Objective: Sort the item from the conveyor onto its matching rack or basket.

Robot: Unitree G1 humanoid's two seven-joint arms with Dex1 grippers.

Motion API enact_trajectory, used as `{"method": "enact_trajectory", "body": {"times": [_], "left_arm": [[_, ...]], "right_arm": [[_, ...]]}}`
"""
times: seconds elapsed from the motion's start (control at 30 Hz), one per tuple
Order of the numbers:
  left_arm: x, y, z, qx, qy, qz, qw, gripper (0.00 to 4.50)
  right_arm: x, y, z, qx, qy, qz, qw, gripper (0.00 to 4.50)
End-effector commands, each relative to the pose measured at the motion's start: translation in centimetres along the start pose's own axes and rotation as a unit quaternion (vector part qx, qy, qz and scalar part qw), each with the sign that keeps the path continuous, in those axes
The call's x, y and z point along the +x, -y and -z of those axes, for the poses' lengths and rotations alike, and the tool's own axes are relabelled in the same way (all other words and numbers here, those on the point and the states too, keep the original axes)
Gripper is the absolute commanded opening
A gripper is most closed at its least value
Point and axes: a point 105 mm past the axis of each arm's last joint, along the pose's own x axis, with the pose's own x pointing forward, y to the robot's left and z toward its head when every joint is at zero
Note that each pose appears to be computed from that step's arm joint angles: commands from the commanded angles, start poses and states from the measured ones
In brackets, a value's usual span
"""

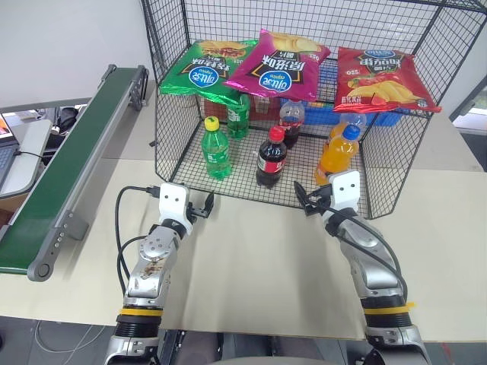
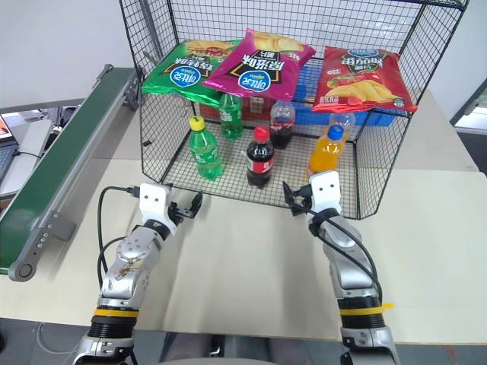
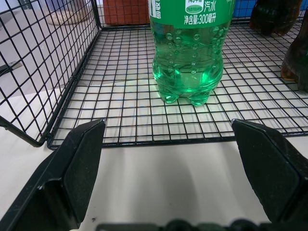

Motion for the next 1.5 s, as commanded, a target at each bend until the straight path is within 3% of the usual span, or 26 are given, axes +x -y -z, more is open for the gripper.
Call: {"method": "enact_trajectory", "body": {"times": [0.03, 0.13, 0.27, 0.63, 0.87, 1.5], "left_arm": [[-0.6, -0.6, -1.4, 0.002, 0.016, 0.033, 0.999, 4.45], [-2.3, -1.3, -3.2, -0.014, 0.027, 0.113, 0.993, 4.45], [-3.8, -2.8, -5.3, 0.031, 0.020, 0.188, 0.981, 4.45], [-3.4, -3.4, -12.5, 0.044, 0.094, 0.236, 0.966, 4.45], [-3.4, -2.7, -12.8, 0.031, 0.105, 0.224, 0.968, 4.45], [-3.8, -2.0, -11.8, 0.033, 0.092, 0.215, 0.972, 4.45]], "right_arm": [[-0.6, 0.1, -2.2, -0.011, 0.036, -0.012, 0.999, 4.50], [-1.9, -0.6, -3.7, -0.004, 0.044, -0.059, 0.997, 4.50], [-3.8, -1.3, -7.1, -0.013, 0.069, -0.154, 0.986, 4.50], [-5.6, -1.0, -12.5, -0.035, 0.085, -0.244, 0.965, 4.50], [-5.5, -0.9, -13.8, -0.029, 0.098, -0.223, 0.970, 4.50], [-5.4, -1.3, -13.3, -0.026, 0.089, -0.215, 0.972, 4.50]]}}
